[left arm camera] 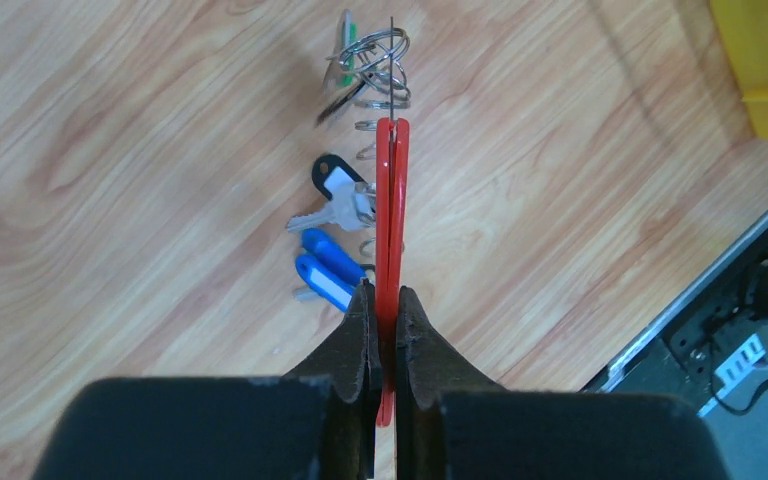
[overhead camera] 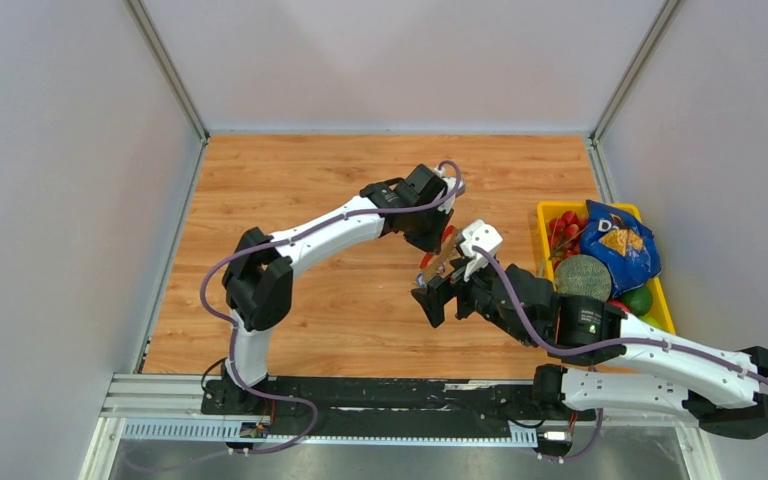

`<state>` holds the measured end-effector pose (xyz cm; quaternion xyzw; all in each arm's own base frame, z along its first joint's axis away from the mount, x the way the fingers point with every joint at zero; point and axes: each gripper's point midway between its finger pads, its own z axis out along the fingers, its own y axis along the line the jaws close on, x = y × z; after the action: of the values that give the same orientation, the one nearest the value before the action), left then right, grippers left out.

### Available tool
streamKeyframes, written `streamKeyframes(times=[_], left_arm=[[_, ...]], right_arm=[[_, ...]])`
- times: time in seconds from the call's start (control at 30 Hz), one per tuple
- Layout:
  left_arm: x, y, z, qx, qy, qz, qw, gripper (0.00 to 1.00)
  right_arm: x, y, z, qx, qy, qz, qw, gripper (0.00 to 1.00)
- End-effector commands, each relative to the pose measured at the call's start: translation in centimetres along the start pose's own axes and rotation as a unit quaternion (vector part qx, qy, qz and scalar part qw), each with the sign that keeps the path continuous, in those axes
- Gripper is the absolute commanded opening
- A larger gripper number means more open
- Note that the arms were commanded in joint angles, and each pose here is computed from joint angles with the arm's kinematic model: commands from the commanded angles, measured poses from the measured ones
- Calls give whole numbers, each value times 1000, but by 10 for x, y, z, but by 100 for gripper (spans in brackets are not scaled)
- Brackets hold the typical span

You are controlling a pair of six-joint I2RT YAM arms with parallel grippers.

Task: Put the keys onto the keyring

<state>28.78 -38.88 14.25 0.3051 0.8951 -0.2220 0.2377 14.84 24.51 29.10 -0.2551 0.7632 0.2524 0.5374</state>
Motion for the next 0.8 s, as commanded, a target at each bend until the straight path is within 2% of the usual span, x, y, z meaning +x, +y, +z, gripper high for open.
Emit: streamKeyframes(times=[0.0,0.1,0.33,0.57,0.77], left_arm=[[-37,-19,16,80,-42,-33,995,0],[-35,-17,32,107,-35,-60,992,0],[-20,22,55,116,-9,-138,984,5],[10,60,59,88,15,-167,982,33],[22,72,54,67,28,-164,984,41]], right_arm=[[-6,-2,-3,1,-22,30,999,100],[-3,-2,-4,0,-20,29,999,100],[4,-2,1,2,-10,16,1000,100],[3,-6,8,20,-9,3,1000,100],[3,-3,12,19,-4,1,1000,100]])
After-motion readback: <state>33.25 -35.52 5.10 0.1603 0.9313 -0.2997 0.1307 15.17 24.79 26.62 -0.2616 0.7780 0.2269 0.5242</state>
